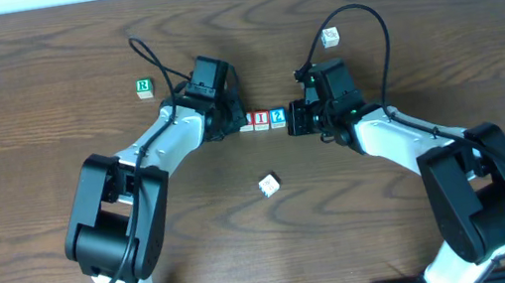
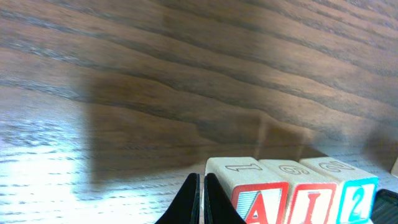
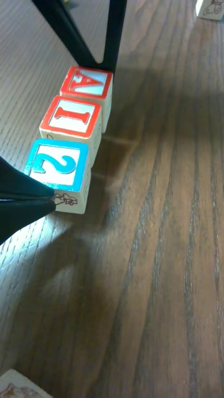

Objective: Spell out Ai2

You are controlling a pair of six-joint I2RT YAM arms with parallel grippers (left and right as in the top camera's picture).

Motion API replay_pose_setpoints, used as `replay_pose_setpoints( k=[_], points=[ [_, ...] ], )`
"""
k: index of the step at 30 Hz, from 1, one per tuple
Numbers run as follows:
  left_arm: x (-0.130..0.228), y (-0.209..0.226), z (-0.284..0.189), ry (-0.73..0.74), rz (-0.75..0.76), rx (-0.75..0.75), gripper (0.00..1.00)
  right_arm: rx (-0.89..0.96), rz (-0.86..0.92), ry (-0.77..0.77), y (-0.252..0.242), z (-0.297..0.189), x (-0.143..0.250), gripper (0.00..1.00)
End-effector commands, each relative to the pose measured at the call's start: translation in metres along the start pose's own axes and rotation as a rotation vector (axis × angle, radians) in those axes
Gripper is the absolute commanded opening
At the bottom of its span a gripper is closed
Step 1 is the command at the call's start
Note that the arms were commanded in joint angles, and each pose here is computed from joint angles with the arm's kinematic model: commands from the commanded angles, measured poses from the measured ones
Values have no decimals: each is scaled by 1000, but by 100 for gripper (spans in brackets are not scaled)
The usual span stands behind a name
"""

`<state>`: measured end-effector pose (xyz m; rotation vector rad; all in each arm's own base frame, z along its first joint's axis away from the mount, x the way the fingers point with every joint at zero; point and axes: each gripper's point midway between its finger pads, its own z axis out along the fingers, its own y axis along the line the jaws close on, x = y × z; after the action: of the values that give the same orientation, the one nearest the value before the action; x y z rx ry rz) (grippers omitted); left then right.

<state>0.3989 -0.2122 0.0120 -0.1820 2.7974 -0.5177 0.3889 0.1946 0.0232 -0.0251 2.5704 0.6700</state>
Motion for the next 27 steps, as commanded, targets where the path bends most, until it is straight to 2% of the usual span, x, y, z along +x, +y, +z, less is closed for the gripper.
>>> replay_pose_setpoints(
  k=[1,8,17,22,27],
  points=[
    [2,-6,4,9,6,5,6,-20,-1,-5,8,1,-4,1],
    [-1,-2,4,-3,5,-13,6,-9,-1,-10,6,1,-4,1],
    [-21,23,-3,-87,20,-128,6,52,12,-48,-16,-4,-17,1],
    [-54,28,-33,-171,17,-117,6,73,27,-74,-31,-14,-33,1],
    [-80,24,-100,-270,93,-165,6,100,-105,-90,-19,-61,-70,1]
  ],
)
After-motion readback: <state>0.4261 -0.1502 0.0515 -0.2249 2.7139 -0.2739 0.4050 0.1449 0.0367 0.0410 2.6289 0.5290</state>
